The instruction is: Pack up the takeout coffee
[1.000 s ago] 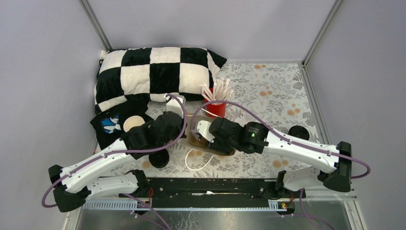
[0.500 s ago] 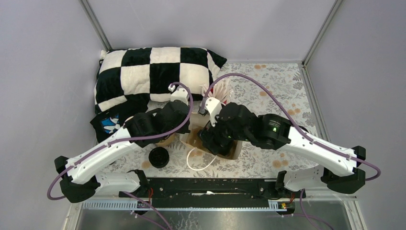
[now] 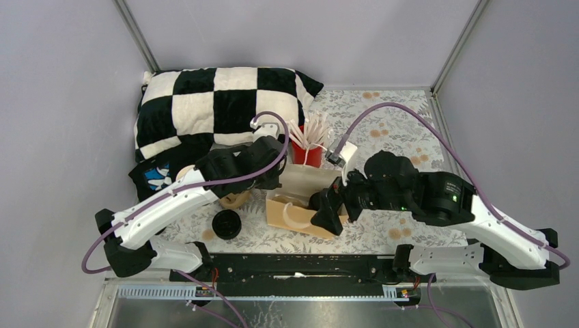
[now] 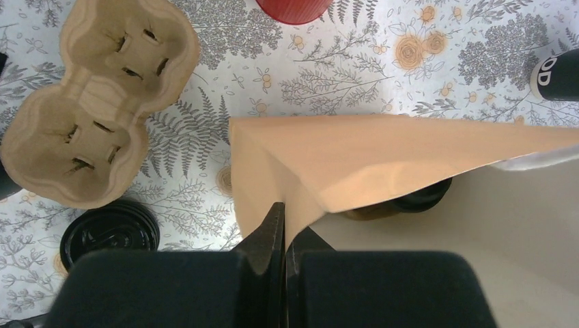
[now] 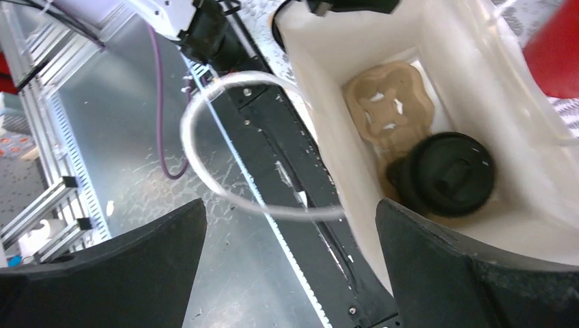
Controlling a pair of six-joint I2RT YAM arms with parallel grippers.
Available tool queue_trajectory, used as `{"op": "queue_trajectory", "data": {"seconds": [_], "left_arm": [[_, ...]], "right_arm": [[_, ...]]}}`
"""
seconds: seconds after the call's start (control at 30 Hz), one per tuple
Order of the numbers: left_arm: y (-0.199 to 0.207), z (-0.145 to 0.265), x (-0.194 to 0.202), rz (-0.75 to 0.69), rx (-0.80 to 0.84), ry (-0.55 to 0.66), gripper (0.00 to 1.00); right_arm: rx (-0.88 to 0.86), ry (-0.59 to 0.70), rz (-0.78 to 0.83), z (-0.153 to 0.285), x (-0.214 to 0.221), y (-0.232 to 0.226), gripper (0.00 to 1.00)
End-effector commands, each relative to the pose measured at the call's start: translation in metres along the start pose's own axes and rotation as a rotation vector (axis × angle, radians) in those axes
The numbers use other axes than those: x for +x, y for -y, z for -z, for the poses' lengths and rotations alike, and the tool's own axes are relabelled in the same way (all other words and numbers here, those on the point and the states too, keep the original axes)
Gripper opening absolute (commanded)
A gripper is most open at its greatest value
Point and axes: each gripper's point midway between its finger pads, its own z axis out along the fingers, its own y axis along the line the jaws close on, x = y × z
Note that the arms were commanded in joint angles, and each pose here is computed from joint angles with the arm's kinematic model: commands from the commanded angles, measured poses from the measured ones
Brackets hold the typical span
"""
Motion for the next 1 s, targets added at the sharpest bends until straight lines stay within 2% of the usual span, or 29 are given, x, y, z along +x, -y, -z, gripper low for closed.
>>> {"op": "queue_trajectory", "data": {"seconds": [0.0,0.07,0.13,0.23,0.3,0.37,0.5,0.57,0.7,0.77,0.83,0.97], "left_arm": [[0.016,0.011,-0.015,0.063,0.054,0.014,0.00],[0.017,0.011,-0.016,0.079,0.051,0.012,0.00],[0.016,0.011,-0.015,0.102,0.043,0.009,0.00],[0.013,0.009,-0.010,0.130,0.037,0.010,0.00],[0.009,0.007,-0.006,0.142,0.038,0.012,0.00],[0.006,0.006,-0.002,0.153,0.031,0.009,0.00],[0.005,0.008,-0.002,0.167,0.032,0.010,0.00],[0.005,0.009,-0.001,0.173,0.035,0.007,0.00],[0.005,0.010,0.001,0.175,0.040,-0.002,0.00],[0.006,0.011,0.001,0.173,0.043,-0.004,0.00],[0.006,0.011,0.002,0.172,0.042,-0.006,0.00],[0.006,0.011,0.002,0.181,0.042,-0.010,0.00]], "right_arm": [[-0.112,-0.068,0.003,-0.021,0.006,-0.022,1.00],[-0.127,-0.074,0.003,-0.022,0.002,-0.026,0.98],[-0.025,-0.030,-0.036,-0.011,-0.008,-0.012,0.93],[0.250,0.097,-0.165,0.033,-0.026,0.032,0.74],[0.502,0.203,-0.304,0.076,-0.033,0.072,0.69],[0.654,0.252,-0.391,0.102,-0.028,0.095,0.66],[0.803,0.141,-0.332,0.090,-0.008,0.116,0.82],[0.819,0.109,-0.365,0.082,-0.006,0.120,0.82],[0.757,-0.077,-0.372,0.044,0.005,0.119,0.83],[0.745,-0.121,-0.379,0.028,0.012,0.118,0.82],[0.753,-0.130,-0.370,0.016,0.019,0.124,0.74],[0.870,-0.141,-0.320,0.012,0.020,0.145,0.33]]}}
